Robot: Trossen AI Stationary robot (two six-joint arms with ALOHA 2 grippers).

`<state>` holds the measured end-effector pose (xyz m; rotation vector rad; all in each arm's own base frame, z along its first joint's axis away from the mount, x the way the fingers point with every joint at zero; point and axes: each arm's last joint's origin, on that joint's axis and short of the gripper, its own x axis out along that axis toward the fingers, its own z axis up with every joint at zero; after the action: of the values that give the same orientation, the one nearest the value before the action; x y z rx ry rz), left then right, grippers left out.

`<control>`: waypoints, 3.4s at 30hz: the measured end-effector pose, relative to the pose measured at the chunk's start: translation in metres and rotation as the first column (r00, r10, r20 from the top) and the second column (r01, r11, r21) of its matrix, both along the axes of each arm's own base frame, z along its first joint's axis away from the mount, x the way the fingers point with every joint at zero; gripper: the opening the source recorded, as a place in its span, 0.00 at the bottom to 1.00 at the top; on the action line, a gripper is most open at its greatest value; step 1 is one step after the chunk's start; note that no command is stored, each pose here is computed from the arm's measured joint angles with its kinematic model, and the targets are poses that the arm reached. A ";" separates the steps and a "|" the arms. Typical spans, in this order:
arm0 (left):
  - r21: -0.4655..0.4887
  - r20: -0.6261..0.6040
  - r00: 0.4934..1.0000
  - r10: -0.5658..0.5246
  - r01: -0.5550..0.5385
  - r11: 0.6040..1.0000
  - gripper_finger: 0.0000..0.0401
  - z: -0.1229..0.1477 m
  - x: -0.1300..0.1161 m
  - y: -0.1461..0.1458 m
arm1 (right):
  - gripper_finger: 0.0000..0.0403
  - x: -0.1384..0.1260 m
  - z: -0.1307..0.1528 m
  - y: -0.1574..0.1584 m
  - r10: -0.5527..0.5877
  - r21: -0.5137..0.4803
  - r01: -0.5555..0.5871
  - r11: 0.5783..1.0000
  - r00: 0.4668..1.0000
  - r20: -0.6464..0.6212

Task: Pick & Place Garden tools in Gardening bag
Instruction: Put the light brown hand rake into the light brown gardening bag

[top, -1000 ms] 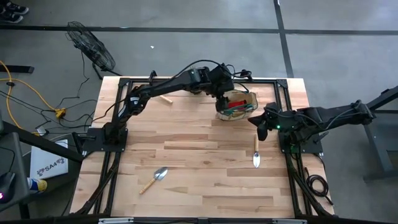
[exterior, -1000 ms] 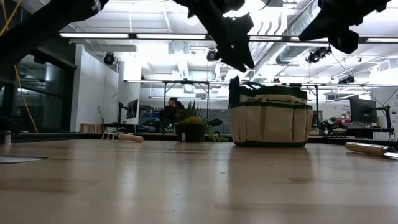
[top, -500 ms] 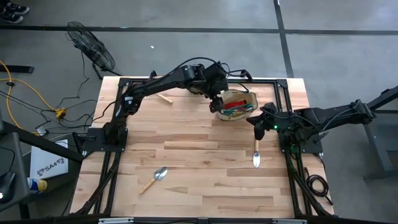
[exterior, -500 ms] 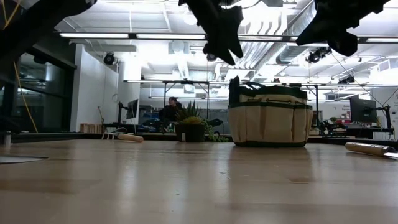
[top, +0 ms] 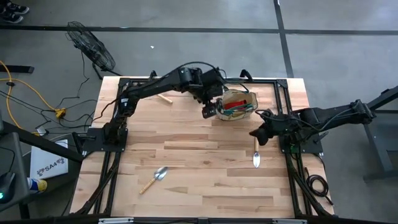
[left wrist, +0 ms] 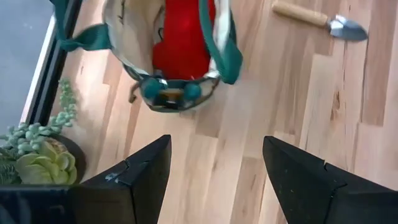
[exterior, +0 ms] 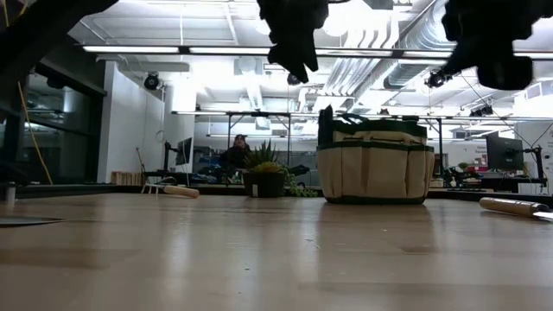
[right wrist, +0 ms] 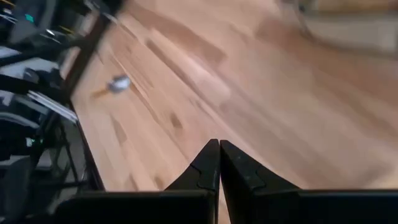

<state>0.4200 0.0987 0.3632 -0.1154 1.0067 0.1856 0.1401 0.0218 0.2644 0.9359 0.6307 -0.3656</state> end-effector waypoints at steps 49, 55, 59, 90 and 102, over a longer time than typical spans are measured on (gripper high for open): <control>0.029 -0.276 0.941 0.198 -0.197 0.980 0.61 -0.114 -0.144 0.018 | 0.01 0.010 -0.030 0.031 0.007 0.095 0.021 0.995 0.959 -0.283; 0.049 -0.291 0.956 -0.035 0.052 0.997 0.61 -0.114 -0.171 0.067 | 0.01 0.010 -0.030 0.030 -0.018 0.070 0.038 0.997 0.962 -0.271; 0.088 -0.347 0.922 -0.171 0.213 0.973 0.61 -0.120 -0.183 0.090 | 0.01 0.010 -0.030 0.030 -0.034 0.054 0.050 0.997 0.964 -0.264; 0.038 -0.482 0.817 -0.317 0.381 0.924 0.61 -0.179 -0.212 0.161 | 0.01 0.012 -0.029 0.029 -0.086 0.038 0.097 0.995 0.968 -0.237; 0.030 -0.506 0.769 -0.391 0.468 0.883 0.61 -0.192 -0.209 0.166 | 0.01 0.012 -0.029 0.029 -0.085 0.041 0.097 0.994 0.969 -0.232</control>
<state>0.2113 0.2644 0.1709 0.3274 1.4938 -0.1440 0.1523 0.0505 0.2356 0.9827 0.8135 -0.5475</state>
